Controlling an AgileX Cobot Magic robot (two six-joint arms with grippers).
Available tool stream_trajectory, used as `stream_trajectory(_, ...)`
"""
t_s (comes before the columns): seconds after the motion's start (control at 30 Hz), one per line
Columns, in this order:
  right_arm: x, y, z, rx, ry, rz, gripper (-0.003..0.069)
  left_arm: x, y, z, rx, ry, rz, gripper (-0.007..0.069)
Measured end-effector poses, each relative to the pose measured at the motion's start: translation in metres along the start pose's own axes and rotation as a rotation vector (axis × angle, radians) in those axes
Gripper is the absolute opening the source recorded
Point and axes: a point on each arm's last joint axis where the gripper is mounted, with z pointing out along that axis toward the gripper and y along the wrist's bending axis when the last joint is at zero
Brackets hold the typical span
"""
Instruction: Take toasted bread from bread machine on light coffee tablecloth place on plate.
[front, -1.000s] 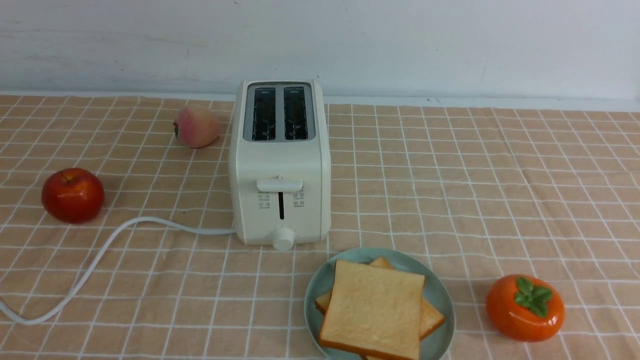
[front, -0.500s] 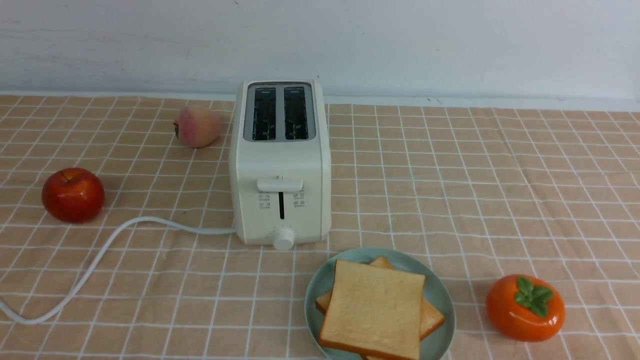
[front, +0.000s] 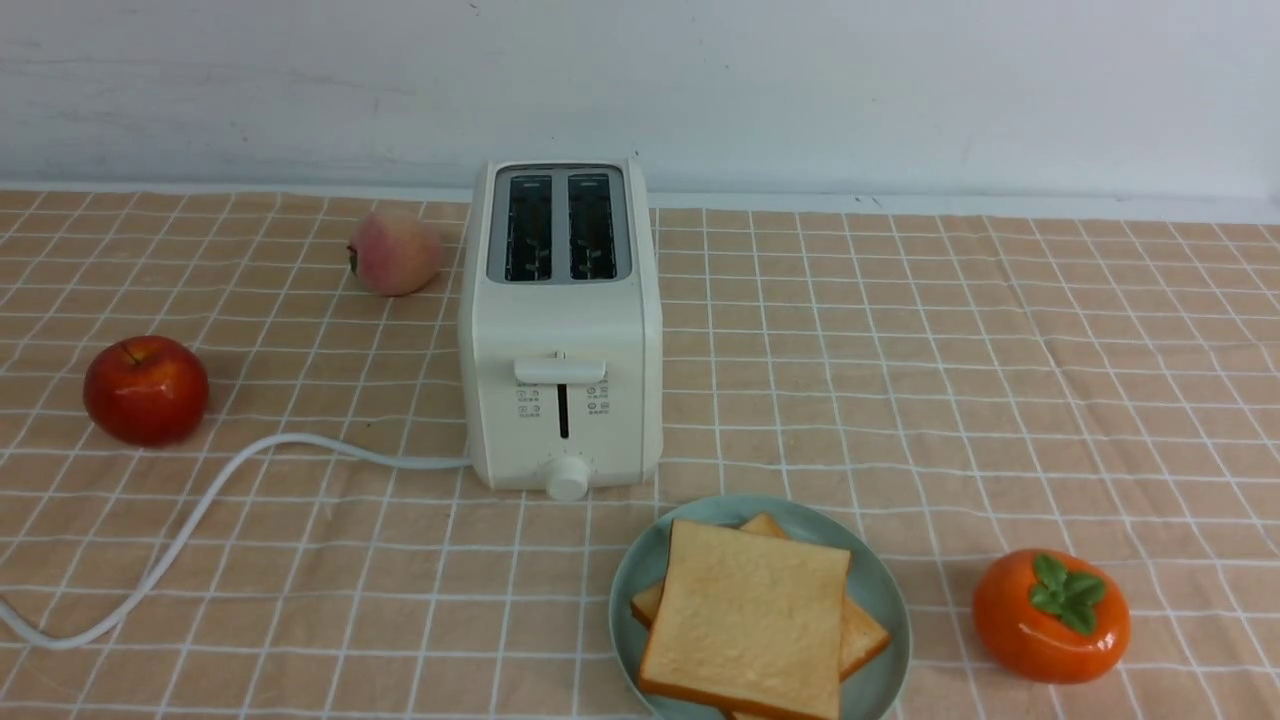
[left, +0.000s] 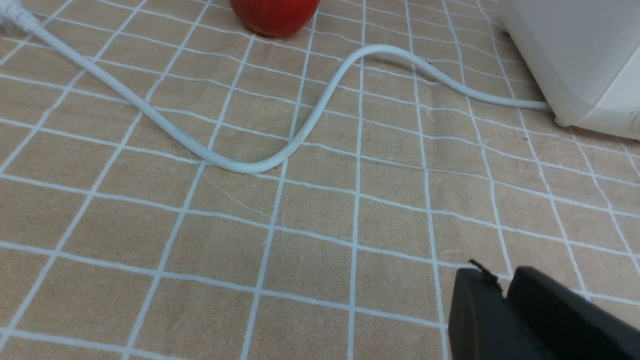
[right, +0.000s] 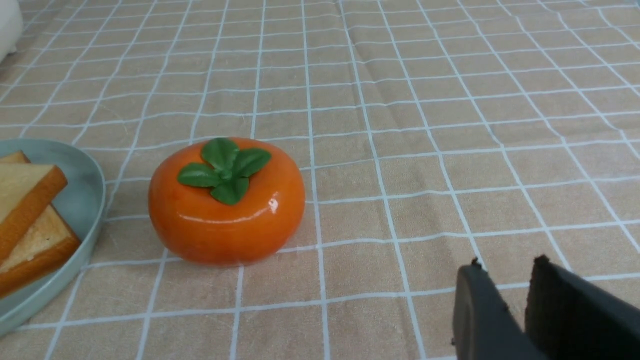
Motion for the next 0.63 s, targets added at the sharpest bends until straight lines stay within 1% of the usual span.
stream_trajectory(0.63, 0.0, 0.0, 0.0, 0.0, 0.0, 0.001, 0.0185, 0.0, 0.0, 0.0, 0.0, 0.0, 0.0, 0.0103)
